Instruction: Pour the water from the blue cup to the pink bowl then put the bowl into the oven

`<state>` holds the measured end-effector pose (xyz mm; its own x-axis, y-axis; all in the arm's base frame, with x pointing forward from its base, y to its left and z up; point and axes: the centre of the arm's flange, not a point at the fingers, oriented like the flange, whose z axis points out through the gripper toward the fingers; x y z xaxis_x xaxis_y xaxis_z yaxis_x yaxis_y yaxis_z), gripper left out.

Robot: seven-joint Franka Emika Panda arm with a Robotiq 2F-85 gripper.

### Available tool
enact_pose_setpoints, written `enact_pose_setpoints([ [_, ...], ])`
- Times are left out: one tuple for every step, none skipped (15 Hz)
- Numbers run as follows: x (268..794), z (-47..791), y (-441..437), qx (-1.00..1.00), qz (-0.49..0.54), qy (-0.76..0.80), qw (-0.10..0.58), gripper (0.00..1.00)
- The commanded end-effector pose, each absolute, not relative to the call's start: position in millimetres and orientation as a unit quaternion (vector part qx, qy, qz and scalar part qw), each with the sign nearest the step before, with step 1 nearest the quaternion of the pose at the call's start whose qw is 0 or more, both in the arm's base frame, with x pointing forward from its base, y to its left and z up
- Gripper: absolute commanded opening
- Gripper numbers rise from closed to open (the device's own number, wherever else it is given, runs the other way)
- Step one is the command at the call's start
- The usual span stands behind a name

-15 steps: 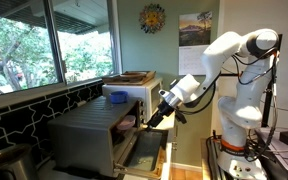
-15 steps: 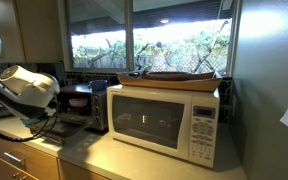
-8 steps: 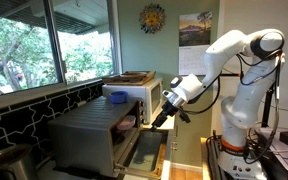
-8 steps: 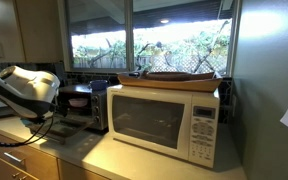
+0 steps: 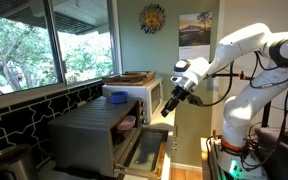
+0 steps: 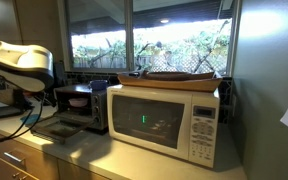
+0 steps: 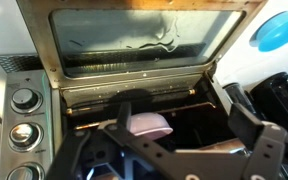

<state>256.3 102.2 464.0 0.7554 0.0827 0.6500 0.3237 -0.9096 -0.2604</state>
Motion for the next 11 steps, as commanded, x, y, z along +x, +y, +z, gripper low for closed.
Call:
enact_pose_setpoints([
  [227,542,101,-0.917,-0.337,-0.111,0.183,1.0],
  [224,553,100,-0.916,-0.338,-0.111,0.185,1.0],
  [236,520,99,-0.914,-0.337,-0.116,0.194,1.0],
  [233,532,99,-0.91,-0.347,-0.117,0.192,1.0],
  [232,534,100,-0.909,-0.35,-0.118,0.191,1.0],
  [232,532,100,-0.91,-0.348,-0.117,0.192,1.0],
  [233,530,99,-0.911,-0.345,-0.116,0.193,1.0],
  [234,528,99,-0.912,-0.342,-0.115,0.194,1.0],
  [235,526,99,-0.913,-0.339,-0.114,0.194,1.0],
  [236,525,98,-0.914,-0.338,-0.114,0.195,1.0],
  [236,525,98,-0.914,-0.337,-0.114,0.195,1.0],
])
